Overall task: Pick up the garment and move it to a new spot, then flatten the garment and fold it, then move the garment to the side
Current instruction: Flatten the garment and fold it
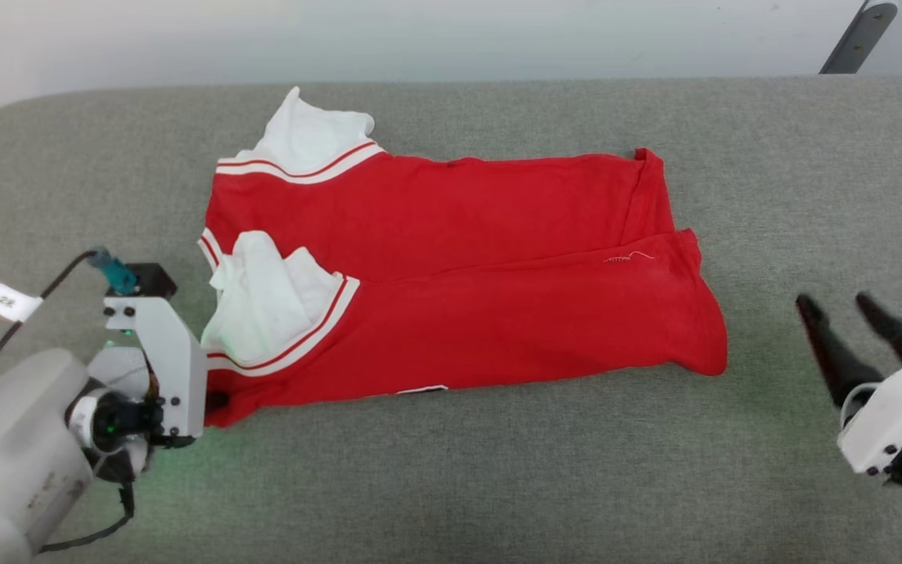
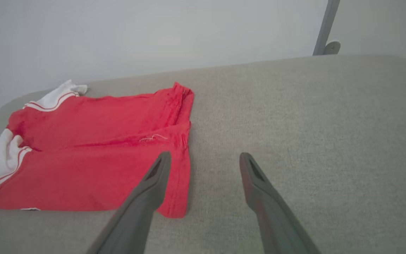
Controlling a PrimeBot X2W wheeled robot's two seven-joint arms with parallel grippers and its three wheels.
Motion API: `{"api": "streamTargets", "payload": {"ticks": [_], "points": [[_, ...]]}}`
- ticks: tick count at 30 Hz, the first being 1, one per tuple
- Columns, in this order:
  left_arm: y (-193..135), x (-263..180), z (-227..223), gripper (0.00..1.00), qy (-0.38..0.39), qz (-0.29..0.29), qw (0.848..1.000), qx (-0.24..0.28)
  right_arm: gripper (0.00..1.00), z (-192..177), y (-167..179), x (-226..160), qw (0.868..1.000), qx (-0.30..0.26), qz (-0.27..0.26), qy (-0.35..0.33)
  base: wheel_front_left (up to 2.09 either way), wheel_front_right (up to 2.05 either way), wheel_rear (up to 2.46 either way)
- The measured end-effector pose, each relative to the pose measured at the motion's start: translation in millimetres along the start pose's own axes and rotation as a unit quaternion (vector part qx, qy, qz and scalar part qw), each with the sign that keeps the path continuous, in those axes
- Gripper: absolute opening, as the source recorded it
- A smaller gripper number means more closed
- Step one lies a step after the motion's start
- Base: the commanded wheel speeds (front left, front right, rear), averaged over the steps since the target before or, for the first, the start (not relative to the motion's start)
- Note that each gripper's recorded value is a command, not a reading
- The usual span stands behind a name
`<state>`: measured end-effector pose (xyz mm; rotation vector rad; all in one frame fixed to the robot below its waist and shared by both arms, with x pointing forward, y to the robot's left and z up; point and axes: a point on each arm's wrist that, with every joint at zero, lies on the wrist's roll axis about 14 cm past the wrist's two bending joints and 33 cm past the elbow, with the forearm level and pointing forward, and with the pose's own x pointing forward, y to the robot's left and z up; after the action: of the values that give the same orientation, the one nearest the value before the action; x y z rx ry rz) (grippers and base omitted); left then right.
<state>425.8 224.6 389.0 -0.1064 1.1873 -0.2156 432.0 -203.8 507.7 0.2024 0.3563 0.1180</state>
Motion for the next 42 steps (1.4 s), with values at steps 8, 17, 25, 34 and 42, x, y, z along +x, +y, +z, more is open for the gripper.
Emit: {"api": "streamTargets", "payload": {"ticks": [8, 17, 25, 34, 42], "points": [[-2, 8, 1, 0.00, 0.001, -0.014, 1.000, 0.004, 1.00, -48, 11, 14, 0.991, 0.000, 0.022, 0.131, 0.00, 0.00, 0.00], [0, 16, 5, 0.00, -0.001, -0.023, 1.000, 0.001, 1.00, -81, 15, 55, 0.975, -0.014, 0.022, 0.221, 0.00, 0.00, 0.00], [4, 20, 4, 0.00, -0.004, -0.026, 1.000, -0.008, 0.00, -106, 19, 73, 0.959, -0.026, 0.028, 0.281, 0.00, 0.00, 0.00], [8, 16, 6, 0.00, -0.012, -0.024, 1.000, -0.009, 0.00, -100, 20, 77, 0.960, -0.021, 0.035, 0.277, 0.00, 0.00, 0.00], [12, 0, 10, 0.00, -0.017, -0.017, 1.000, 0.002, 0.00, -84, 10, 65, 0.961, -0.036, 0.029, 0.271, 0.00, 0.00, 0.00]]}}
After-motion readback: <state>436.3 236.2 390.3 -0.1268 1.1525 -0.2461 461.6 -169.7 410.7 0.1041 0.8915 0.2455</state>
